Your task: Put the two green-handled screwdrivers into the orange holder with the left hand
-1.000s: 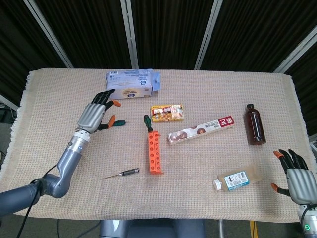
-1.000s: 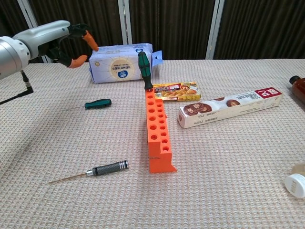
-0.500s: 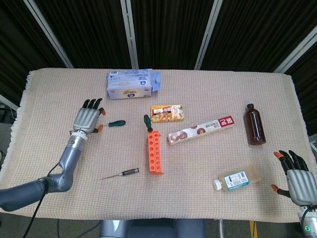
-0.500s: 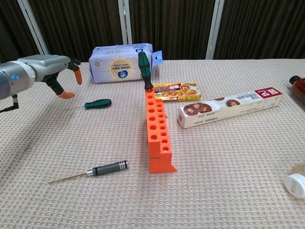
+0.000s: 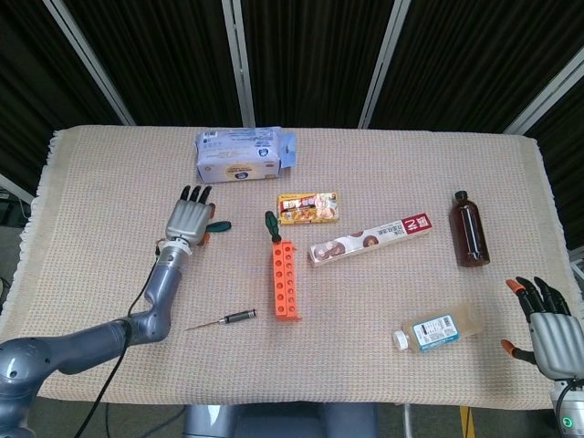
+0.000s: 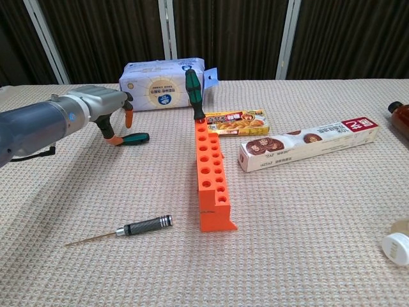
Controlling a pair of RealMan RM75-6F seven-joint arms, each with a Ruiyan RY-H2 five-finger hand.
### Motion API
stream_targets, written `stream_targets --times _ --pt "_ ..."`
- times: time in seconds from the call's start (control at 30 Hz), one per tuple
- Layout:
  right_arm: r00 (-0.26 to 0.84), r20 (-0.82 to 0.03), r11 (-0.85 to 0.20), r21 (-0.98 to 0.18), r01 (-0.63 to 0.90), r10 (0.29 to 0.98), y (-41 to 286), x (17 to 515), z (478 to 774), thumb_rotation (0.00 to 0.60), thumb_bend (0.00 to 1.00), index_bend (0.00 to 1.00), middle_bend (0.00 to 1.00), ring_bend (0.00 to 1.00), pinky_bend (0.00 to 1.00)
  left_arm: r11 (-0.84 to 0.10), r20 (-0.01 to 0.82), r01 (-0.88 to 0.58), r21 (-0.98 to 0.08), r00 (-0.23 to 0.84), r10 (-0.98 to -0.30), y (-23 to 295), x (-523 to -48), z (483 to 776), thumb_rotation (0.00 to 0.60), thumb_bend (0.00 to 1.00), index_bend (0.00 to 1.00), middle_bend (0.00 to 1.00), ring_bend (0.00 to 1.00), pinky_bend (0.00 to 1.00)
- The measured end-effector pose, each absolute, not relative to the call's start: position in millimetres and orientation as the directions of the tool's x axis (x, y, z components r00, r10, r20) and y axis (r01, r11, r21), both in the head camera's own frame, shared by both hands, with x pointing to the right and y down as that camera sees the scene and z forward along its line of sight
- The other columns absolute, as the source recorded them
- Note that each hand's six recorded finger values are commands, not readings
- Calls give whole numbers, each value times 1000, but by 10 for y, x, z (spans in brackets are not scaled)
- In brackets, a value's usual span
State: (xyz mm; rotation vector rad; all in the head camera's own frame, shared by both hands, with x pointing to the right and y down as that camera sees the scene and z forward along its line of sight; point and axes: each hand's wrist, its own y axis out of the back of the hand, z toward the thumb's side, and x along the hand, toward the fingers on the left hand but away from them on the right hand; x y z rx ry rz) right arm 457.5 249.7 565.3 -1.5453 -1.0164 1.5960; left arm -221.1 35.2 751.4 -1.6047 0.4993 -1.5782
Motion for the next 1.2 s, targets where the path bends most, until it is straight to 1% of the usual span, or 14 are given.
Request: stream_targets --times 0.1,0.27,0.4,0.63,0.87,1.03,1.2 --pt "-66 -465 -463 -885 46 883 2507 4587 5659 600 0 137 109 51 126 -573 632 305 -760 142 -762 330 -2092 7555 600 294 375 12 0 14" --pt "-72 -464 -462 -886 44 883 2513 4603 5651 600 0 137 110 50 126 -567 632 328 -756 139 -762 307 -1952 7629 600 294 384 12 0 10" --pt "-77 -463 -461 -886 44 883 2519 4614 5644 600 0 137 111 51 126 -571 637 327 -753 141 -758 313 -1893 7665 600 295 387 12 0 10" --pt "-86 -464 -462 -886 43 882 2530 4632 5637 600 0 137 111 50 126 -579 640 312 -753 145 -754 322 -1821 7712 600 294 420 15 0 10" --pt "-89 -468 -466 -884 43 879 2534 4637 5645 600 0 137 112 50 126 -569 628 301 -766 156 -763 306 -1759 7715 600 307 450 28 0 12" --pt "-90 -470 -468 -883 43 878 2532 4639 5652 600 0 137 112 51 126 -561 618 293 -774 160 -770 293 -1751 7705 600 321 529 71 0 22" --pt "-88 -470 -468 -882 44 878 2531 4631 5658 600 0 138 112 51 126 -556 613 294 -778 160 -773 294 -1793 7696 600 344 570 96 0 26"
